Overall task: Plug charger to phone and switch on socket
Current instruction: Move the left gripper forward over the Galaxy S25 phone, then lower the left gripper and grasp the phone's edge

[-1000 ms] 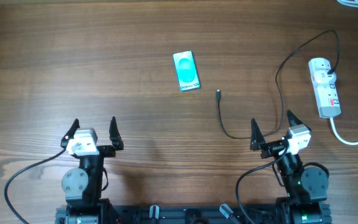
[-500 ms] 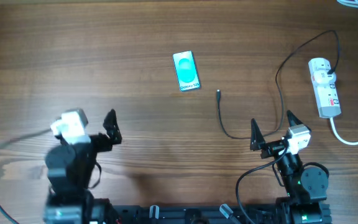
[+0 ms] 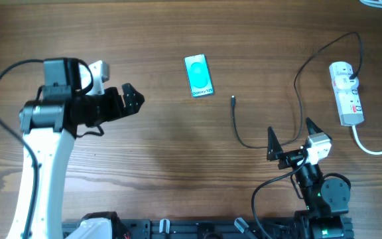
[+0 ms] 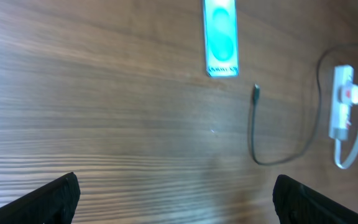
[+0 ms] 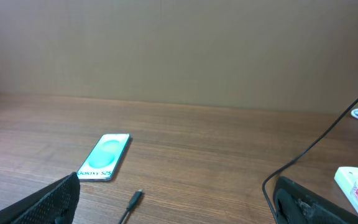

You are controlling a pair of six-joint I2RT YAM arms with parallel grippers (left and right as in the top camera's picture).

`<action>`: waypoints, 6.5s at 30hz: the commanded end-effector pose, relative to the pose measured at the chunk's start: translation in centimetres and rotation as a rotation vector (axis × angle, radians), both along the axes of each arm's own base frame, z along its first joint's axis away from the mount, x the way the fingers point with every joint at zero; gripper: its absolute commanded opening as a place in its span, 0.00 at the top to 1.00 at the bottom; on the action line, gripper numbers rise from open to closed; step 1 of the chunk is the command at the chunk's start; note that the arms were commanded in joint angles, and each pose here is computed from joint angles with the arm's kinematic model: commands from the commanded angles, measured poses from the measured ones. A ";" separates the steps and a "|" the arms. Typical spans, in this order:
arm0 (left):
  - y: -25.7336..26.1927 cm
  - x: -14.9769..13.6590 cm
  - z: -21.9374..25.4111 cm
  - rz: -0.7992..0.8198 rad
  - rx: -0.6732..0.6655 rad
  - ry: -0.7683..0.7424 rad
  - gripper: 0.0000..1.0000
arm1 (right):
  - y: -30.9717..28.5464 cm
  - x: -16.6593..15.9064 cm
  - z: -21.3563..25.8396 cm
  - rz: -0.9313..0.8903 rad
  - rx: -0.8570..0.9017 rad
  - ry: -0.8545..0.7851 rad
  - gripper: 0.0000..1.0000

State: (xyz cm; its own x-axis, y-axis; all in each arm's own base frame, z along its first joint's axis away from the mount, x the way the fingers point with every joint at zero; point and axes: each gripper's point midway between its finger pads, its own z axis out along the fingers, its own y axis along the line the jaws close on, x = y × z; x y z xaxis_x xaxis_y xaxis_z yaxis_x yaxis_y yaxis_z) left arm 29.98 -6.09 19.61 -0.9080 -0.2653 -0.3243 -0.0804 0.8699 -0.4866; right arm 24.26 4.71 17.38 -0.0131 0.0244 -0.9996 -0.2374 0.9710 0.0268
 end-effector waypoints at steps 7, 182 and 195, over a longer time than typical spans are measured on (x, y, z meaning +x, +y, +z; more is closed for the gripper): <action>-2.7 0.1 -3.3 -0.045 -0.117 0.186 0.96 | 0.3 -0.1 0.2 0.019 0.001 -0.007 0.00; -16.9 16.5 -19.8 0.075 0.319 0.189 0.00 | 0.3 -0.1 0.2 0.019 0.002 -0.007 0.00; -16.7 15.1 -21.1 0.062 0.343 0.229 0.00 | 0.3 -0.1 0.2 0.019 0.002 -0.007 0.00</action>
